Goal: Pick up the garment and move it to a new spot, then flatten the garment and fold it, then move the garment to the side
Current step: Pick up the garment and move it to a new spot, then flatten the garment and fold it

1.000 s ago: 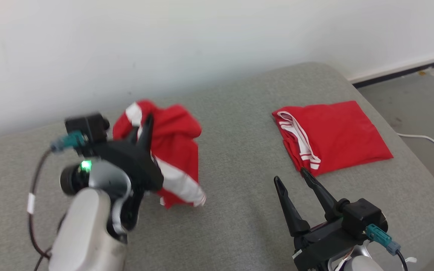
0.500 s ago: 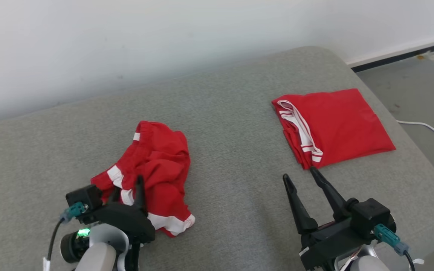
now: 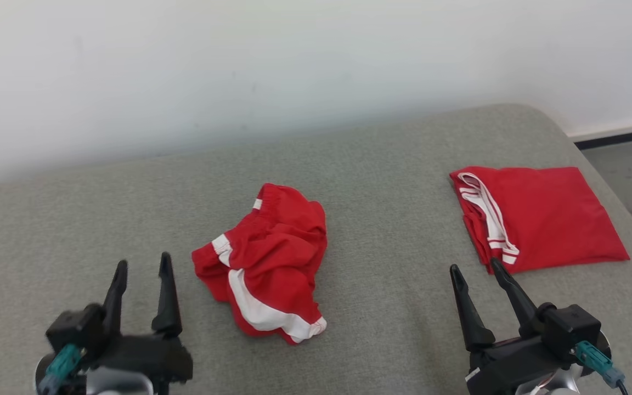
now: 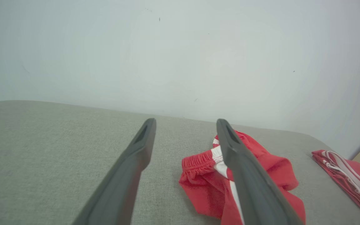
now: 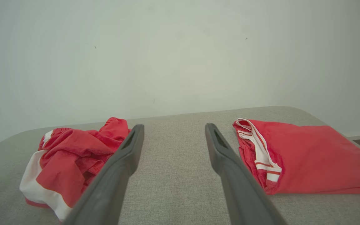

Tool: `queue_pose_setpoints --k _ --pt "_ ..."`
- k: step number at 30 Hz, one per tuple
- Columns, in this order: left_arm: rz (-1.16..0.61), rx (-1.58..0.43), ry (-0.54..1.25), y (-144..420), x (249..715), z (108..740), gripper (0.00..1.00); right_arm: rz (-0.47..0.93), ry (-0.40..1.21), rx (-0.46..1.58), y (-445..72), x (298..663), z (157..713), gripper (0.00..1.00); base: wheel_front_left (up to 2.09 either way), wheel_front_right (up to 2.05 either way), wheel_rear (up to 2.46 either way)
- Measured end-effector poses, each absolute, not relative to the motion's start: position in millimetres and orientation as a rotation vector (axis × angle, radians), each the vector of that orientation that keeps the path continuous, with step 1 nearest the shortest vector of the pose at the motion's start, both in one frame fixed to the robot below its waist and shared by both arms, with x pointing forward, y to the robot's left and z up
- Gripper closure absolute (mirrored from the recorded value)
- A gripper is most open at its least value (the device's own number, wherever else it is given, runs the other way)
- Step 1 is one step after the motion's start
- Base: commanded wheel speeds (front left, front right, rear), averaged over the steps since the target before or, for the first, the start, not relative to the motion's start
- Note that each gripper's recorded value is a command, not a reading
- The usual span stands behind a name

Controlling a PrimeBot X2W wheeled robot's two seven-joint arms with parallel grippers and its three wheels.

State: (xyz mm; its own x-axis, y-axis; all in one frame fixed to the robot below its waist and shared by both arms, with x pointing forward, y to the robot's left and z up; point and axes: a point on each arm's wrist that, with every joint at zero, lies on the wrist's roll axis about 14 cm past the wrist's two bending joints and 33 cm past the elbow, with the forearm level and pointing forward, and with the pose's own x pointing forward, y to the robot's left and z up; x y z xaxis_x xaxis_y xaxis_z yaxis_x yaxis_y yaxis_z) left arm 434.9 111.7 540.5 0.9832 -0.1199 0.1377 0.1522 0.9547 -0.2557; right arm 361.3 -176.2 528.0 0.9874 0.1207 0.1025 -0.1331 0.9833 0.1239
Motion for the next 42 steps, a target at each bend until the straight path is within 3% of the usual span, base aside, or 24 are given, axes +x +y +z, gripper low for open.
queue_pose_setpoints --k 17,42 --pt "0.049 -0.086 -0.116 193 357 519 0.0 0.14 -0.027 0.129 -172 358 505 0.0 0.0 0.0 0.0" --pt "0.068 -0.089 -0.102 195 345 512 0.0 0.19 -0.027 0.12 -156 367 504 0.0 0.0 0.0 0.0"
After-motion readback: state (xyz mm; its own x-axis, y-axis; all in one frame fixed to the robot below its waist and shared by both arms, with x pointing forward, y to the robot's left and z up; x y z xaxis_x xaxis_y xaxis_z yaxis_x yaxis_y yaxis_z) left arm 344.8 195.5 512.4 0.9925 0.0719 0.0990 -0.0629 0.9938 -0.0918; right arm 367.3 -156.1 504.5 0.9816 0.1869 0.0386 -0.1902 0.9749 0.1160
